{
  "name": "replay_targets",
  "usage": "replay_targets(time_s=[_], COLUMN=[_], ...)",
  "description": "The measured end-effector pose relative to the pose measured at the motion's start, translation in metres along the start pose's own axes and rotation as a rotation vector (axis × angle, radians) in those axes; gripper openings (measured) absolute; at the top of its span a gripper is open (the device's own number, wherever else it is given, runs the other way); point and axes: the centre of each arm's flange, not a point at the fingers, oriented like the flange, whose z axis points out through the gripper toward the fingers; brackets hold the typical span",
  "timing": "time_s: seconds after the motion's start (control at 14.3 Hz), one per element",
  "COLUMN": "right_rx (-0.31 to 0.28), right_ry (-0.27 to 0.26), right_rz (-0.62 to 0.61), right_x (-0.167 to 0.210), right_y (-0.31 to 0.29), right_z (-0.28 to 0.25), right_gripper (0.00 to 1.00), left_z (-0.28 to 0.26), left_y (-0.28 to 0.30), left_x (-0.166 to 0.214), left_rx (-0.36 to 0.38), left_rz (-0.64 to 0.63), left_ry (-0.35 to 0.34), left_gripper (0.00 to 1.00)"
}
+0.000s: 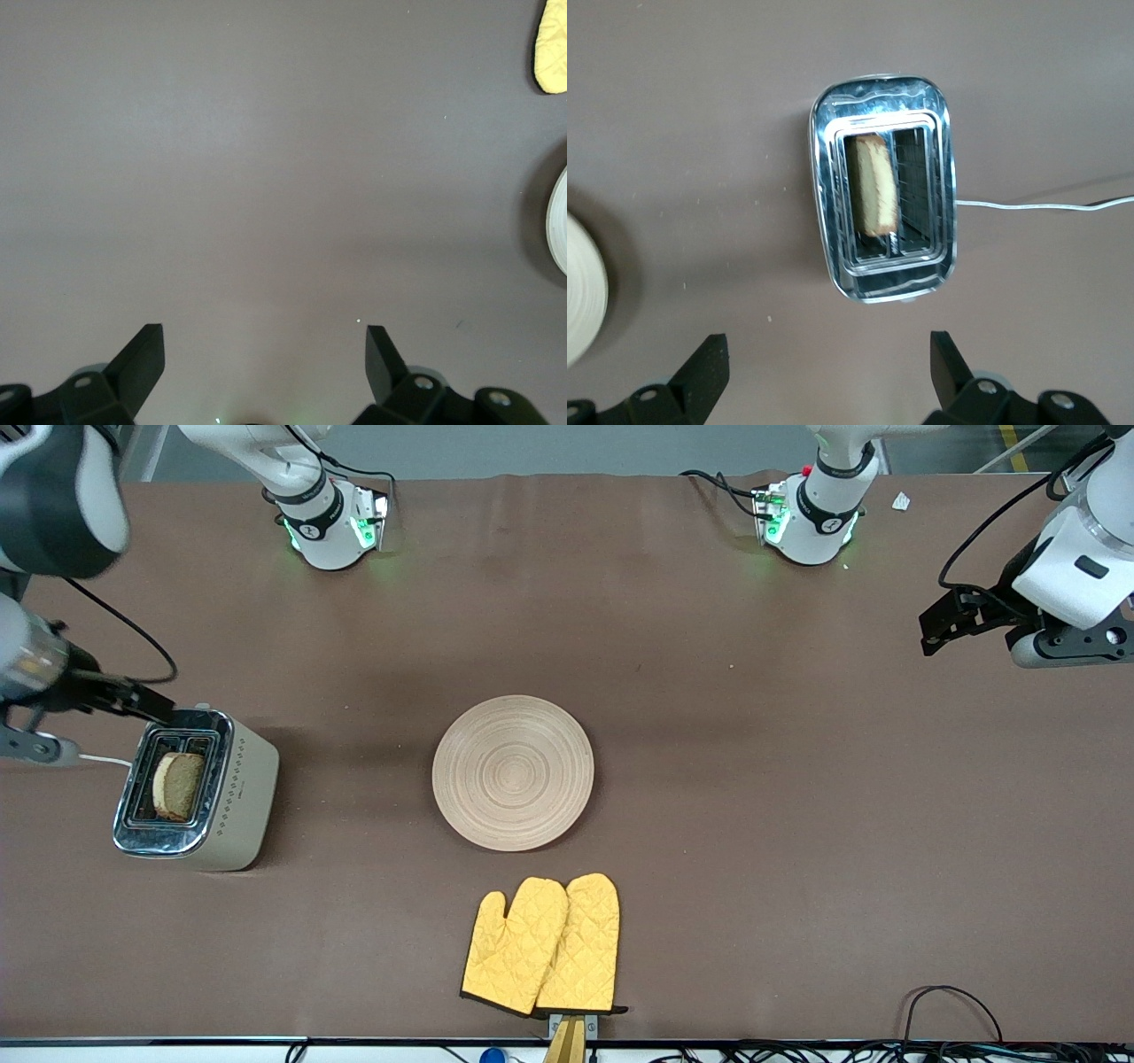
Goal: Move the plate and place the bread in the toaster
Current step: 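Open the right gripper and raise it away from the toaster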
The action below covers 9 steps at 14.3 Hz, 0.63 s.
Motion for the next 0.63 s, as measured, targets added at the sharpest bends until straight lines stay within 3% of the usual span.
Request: replay_targets(time_s=[0.28,0.63], right_rx=[0.033,0.100], right_ry=[0.018,0.036], right_rz=[-0.100,-0.158], right_x=[-0.040,-0.055], right_y=[0.044,0.035], right_z=[-0.041,-0.048], right_gripper=[1.00,1.00], left_z=[0.000,0.000], left_y=[0.000,0.000], left_x=[0.000,0.000], left_rx=[0.000,0.000], left_rz=[0.000,0.000], left_ry=[0.000,0.002], left_gripper=[1.00,1.00])
